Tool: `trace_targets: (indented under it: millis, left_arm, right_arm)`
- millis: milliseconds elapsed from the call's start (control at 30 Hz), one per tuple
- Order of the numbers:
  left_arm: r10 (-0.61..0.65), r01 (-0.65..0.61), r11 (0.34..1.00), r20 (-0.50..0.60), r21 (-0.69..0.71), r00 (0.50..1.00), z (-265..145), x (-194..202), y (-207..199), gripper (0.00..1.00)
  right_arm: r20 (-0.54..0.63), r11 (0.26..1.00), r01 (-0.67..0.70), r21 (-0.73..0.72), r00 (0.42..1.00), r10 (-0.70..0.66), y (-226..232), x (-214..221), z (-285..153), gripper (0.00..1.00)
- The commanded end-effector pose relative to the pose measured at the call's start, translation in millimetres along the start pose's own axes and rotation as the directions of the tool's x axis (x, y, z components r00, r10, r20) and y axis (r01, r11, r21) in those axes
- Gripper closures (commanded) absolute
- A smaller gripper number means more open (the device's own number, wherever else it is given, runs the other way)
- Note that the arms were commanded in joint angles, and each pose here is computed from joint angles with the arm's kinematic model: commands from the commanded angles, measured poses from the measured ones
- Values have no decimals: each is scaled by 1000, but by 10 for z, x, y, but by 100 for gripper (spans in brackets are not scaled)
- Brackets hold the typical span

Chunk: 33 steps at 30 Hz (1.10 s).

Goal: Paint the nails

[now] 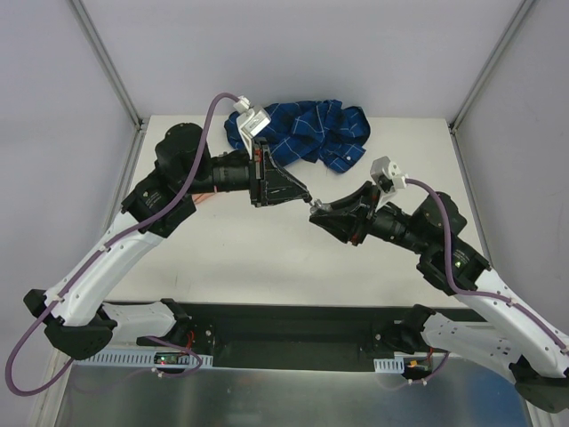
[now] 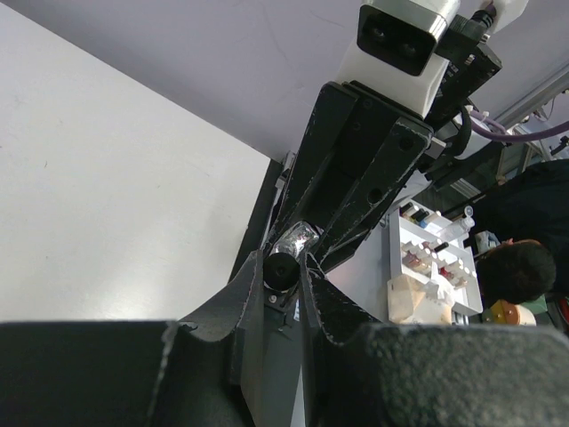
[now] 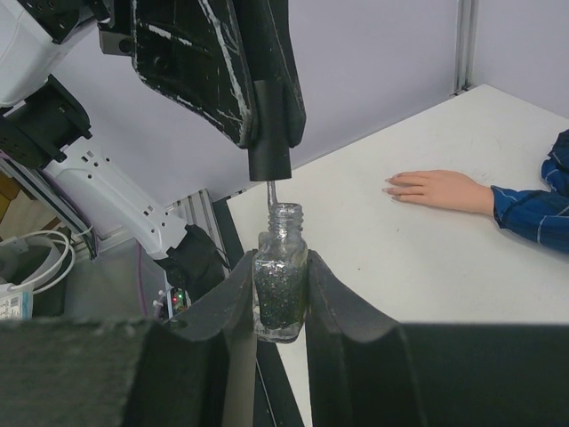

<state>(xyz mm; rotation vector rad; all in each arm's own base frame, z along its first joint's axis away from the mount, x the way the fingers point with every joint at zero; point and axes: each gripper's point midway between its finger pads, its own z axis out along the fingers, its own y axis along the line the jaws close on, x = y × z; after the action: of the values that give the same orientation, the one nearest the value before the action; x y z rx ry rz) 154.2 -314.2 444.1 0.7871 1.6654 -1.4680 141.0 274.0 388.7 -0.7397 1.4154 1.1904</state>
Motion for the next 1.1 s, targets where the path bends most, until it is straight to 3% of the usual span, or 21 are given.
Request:
trace_targets:
  millis: [0, 233, 1067]
  left_arm:
    - [74, -76, 997, 61, 26, 995, -88, -207, -200, 100]
    - [107, -101, 993, 130, -56, 986, -199, -348, -171, 100]
    - [71, -71, 998, 84, -2, 994, -100, -276, -188, 100]
  right_arm:
    - [71, 998, 43, -33, 997, -41, 121, -267, -13, 100]
    - [41, 999, 31, -11, 999, -31, 63, -121, -46, 100]
    - [59, 998, 42, -44, 997, -39, 147, -231, 15, 100]
